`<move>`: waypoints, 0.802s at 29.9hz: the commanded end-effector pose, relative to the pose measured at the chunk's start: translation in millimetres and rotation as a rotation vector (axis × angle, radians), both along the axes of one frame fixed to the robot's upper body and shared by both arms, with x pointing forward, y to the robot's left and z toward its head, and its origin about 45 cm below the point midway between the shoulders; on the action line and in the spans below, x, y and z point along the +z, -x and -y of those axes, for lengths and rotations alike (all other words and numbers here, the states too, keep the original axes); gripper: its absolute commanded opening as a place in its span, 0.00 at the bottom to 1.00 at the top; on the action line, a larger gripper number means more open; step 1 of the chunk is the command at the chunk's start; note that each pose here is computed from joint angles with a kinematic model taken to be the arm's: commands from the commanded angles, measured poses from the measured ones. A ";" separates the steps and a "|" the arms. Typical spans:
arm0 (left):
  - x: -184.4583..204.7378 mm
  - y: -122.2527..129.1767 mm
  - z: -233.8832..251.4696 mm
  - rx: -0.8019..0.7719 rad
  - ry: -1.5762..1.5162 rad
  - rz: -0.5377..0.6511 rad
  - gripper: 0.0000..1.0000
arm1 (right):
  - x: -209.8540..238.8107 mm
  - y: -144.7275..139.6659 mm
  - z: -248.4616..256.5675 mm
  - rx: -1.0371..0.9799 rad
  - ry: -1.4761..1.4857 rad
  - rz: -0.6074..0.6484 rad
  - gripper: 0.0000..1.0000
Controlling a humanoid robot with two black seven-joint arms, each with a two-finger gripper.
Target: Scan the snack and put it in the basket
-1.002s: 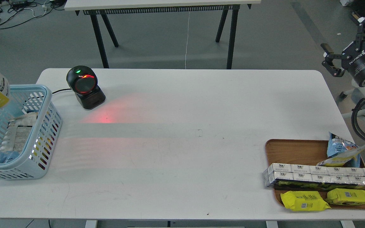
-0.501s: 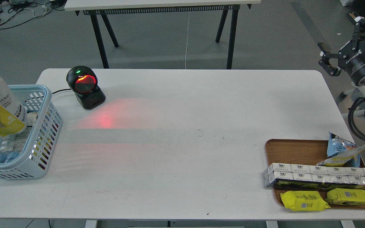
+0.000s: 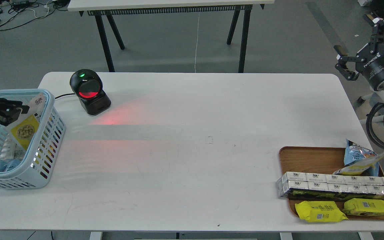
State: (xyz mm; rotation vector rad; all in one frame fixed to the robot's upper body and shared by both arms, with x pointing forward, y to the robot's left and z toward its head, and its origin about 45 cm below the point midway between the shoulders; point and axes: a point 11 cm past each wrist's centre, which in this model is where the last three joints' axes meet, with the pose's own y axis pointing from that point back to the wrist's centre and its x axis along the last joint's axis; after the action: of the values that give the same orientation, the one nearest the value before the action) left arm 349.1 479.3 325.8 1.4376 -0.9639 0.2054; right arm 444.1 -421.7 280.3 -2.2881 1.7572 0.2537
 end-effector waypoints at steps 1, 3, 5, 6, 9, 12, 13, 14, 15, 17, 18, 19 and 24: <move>46.5 -31.4 18.0 0.004 0.104 0.161 0.81 | 2.4 -1.3 -2.3 0.005 -0.004 0.006 0.99; 60.3 -49.1 43.2 0.000 0.235 0.209 0.81 | 5.5 -2.8 -4.2 0.012 0.004 0.012 0.99; 79.6 -68.4 74.4 0.021 0.466 0.254 0.81 | 18.9 -8.4 -10.2 0.028 0.004 0.040 0.99; 85.8 -75.8 83.9 0.045 0.573 0.266 0.81 | 29.4 -12.8 -13.9 0.037 0.006 0.061 0.99; 101.9 -98.9 103.3 0.140 0.893 0.289 0.84 | 67.6 -25.1 -20.4 0.055 0.023 0.128 0.99; 115.5 -116.6 126.6 0.178 1.124 0.283 0.87 | 94.5 -34.6 -32.4 0.088 0.054 0.165 0.99; 118.0 -120.6 133.6 0.183 1.178 0.267 0.87 | 101.0 -36.7 -35.9 0.096 0.063 0.179 0.99; 120.6 -123.5 140.2 0.186 1.233 0.240 0.88 | 108.6 -38.7 -40.2 0.107 0.073 0.195 0.99; 121.7 -125.2 147.8 0.185 1.284 0.195 0.90 | 114.7 -40.0 -43.4 0.114 0.078 0.208 0.99; 122.9 -125.7 163.9 0.172 1.380 0.084 0.93 | 117.8 -43.2 -54.9 0.139 0.086 0.218 0.99; 121.9 -124.9 174.3 0.163 1.439 0.011 0.94 | 116.0 -46.0 -67.8 0.164 0.083 0.218 0.99; 117.2 -124.6 181.3 0.167 1.495 -0.043 0.95 | 113.9 -48.0 -76.9 0.181 0.080 0.216 0.99; 85.0 -140.7 200.3 0.239 1.707 -0.106 0.99 | 106.5 -53.9 -112.7 0.240 0.041 0.221 0.99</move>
State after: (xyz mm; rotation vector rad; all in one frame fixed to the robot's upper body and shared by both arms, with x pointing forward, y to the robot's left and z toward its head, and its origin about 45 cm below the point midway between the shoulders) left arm 479.6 285.7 430.5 0.0237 -0.3050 0.8245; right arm 495.3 -328.7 389.6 -2.4443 1.4472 -0.0160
